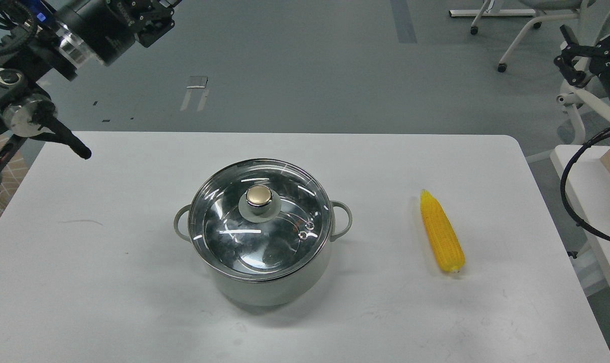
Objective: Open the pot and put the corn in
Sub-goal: 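Move the left gripper over the pot and grasp the brass lid knob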
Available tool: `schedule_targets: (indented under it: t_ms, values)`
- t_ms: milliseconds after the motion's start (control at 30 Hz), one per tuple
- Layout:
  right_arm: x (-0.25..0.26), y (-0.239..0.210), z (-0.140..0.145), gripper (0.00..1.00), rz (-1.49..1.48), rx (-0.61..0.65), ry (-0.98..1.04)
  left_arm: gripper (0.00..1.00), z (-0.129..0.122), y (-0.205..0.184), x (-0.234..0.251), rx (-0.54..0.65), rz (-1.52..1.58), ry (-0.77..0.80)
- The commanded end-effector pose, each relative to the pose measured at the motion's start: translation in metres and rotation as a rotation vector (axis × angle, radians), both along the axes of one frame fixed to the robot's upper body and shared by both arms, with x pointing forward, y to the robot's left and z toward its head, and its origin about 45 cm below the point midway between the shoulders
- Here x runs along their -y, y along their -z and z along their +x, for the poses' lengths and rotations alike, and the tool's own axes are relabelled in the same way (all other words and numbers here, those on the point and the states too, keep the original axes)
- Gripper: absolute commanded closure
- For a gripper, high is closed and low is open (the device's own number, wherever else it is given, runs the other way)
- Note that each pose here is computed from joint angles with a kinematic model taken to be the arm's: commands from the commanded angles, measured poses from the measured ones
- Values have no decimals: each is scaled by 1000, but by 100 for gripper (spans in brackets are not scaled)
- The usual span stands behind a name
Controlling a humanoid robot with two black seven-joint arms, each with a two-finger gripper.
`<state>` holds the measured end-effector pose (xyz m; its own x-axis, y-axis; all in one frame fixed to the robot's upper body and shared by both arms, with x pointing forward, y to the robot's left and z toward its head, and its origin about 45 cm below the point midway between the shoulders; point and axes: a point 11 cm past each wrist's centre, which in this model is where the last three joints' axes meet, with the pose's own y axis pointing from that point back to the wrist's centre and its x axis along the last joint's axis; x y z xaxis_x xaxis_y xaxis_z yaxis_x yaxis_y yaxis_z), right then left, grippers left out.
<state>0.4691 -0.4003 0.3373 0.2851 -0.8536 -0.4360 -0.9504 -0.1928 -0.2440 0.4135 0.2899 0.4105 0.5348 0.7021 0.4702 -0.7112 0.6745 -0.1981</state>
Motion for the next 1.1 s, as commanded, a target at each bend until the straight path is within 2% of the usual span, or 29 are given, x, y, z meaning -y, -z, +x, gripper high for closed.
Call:
schedule_targets:
  t_ms: [0, 133, 200, 300, 433, 533, 700, 1000, 1067]
  values:
    - [-3, 0, 0, 0, 3, 5, -7, 7, -28, 2, 27, 129, 245, 85]
    - [-2, 0, 0, 0, 2, 4, -5, 7, -38, 25, 36, 256, 492, 112]
    - [0, -2, -1, 0, 1, 6, 0, 8, -52, 40, 49, 374, 629, 190]
    - [7, -5, -2, 0, 3, 14, 15, 8, -67, 57, 64, 445, 727, 257]
    - [8, -7, -2, 0, 7, 17, 18, 8, -78, 87, 78, 454, 784, 323]
    - [11, -8, -3, 0, 17, 24, 25, 10, -81, 99, 77, 463, 834, 338]
    - [14, -4, -5, 0, 19, 18, 32, 11, -97, 140, 73, 513, 971, 389]
    - [16, -9, -6, 0, 14, 28, 33, 11, -102, 163, 67, 489, 996, 399]
    - [15, -10, -5, 0, 14, 30, 31, 14, -101, 165, 65, 479, 999, 395]
